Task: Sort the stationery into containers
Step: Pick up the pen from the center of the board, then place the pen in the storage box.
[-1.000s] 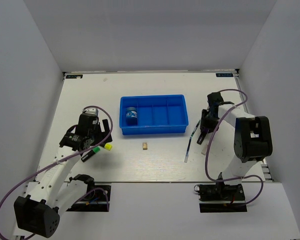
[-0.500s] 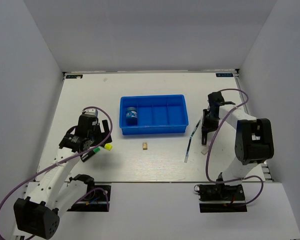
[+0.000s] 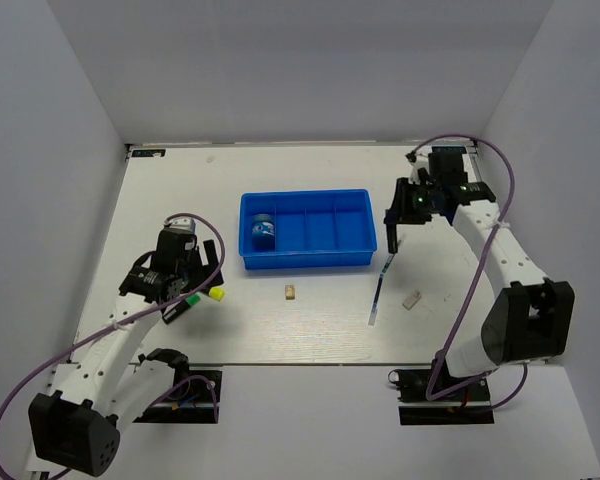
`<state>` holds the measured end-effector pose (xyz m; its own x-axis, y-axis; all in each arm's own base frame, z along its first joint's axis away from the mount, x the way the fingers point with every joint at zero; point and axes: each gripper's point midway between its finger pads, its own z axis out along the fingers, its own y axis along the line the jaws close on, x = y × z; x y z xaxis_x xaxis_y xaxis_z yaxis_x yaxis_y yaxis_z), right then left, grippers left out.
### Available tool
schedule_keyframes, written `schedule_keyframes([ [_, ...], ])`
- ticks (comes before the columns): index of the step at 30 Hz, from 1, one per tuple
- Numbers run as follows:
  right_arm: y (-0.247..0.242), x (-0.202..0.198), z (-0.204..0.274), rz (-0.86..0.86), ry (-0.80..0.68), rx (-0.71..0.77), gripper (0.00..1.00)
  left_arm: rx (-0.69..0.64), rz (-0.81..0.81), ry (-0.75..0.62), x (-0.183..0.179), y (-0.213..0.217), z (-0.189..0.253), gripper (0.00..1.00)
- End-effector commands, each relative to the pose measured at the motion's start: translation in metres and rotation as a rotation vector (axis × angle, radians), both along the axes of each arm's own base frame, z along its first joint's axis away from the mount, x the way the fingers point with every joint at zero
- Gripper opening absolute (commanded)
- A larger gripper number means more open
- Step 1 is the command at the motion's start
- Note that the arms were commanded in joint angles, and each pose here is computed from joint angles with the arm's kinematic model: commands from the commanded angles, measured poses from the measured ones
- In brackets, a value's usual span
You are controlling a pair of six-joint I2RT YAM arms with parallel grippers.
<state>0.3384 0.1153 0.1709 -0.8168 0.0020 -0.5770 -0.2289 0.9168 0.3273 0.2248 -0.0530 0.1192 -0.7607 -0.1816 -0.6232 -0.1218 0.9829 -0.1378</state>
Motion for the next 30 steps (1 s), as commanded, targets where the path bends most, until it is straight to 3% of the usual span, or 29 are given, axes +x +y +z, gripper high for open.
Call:
schedule_keyframes([
  [1,0.058,-0.001,0.013,0.209,0.039,0.145,0.0,-0.011,0.022,0.021,0.002,0.001,-0.008,0.94],
  [5,0.133,0.017,0.046,0.401,-0.04,0.195,0.0,-0.075,0.059,0.094,0.002,-0.002,-0.018,0.75],
  [8,0.171,0.03,0.041,0.446,-0.026,0.193,0.0,-0.092,0.104,0.105,-0.001,-0.001,-0.021,0.71],
  [10,0.197,0.04,0.046,0.451,-0.027,0.207,0.0,-0.11,0.145,0.097,-0.002,0.0,-0.021,0.71],
  [12,0.216,0.045,0.016,0.421,0.039,0.175,0.0,-0.113,0.184,0.102,-0.005,0.003,-0.022,0.7],
  [13,0.227,0.052,0.03,0.407,0.014,0.19,0.0,-0.119,0.212,0.1,-0.006,0.005,-0.021,0.7],
  [14,0.234,0.057,0.003,0.375,0.071,0.167,0.0,-0.125,0.234,0.114,-0.009,0.005,-0.021,0.7],
  [18,0.241,0.073,-0.018,0.279,0.085,0.127,0.0,-0.127,0.346,0.159,-0.02,0.013,-0.023,0.7],
  [24,0.249,0.08,-0.047,0.207,0.105,0.115,0.01,-0.204,0.47,0.174,-0.026,0.009,-0.031,0.78],
  [30,0.256,0.071,-0.053,0.255,0.117,0.115,0.43,-0.209,0.501,0.175,-0.011,0.007,-0.029,0.79],
])
